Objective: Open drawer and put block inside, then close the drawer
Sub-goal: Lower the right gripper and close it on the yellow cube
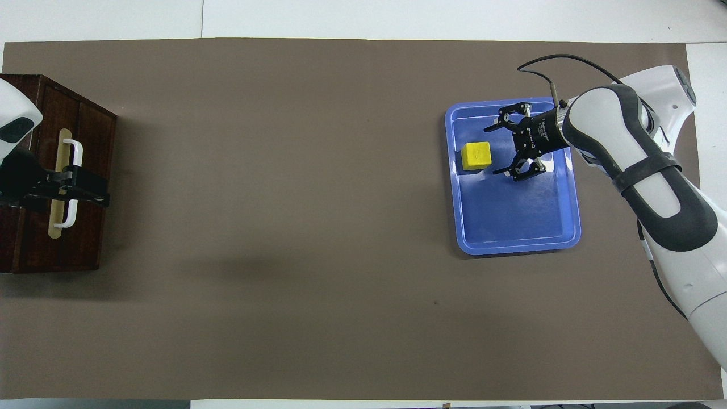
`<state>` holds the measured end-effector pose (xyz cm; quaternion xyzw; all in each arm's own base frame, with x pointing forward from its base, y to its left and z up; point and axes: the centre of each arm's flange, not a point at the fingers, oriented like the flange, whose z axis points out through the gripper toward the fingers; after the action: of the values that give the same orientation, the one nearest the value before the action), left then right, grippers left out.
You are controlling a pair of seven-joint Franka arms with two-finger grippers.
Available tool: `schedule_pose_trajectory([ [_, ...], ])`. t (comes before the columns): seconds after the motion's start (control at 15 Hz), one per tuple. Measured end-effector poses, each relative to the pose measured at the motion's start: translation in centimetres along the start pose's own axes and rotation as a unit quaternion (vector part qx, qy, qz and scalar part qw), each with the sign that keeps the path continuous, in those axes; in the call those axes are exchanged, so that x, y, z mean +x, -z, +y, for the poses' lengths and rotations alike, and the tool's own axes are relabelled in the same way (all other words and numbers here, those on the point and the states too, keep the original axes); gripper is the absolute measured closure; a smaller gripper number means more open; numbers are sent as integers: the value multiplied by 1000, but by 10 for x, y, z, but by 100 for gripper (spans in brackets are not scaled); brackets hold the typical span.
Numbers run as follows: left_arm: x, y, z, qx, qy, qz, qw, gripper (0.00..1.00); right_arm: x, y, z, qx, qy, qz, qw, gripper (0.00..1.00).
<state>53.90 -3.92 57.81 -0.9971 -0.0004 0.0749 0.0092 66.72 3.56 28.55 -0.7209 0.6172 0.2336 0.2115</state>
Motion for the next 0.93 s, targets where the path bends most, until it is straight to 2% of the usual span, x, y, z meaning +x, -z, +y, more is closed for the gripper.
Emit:
schedule_pose_trajectory([
  [0.53,0,0,0,0,0,0,1000,0,-3,-10,1,-3,-6,-10,1000,0],
  [0.67,0,0,0,0,0,0,1000,0,-6,-13,1,-5,-5,-10,1000,5],
  [0.73,0,0,0,0,0,0,1000,0,-6,-13,1,-5,-4,-10,1000,10],
  [0.93,0,0,0,0,0,0,1000,0,-6,-13,1,-5,-4,-10,1000,42],
])
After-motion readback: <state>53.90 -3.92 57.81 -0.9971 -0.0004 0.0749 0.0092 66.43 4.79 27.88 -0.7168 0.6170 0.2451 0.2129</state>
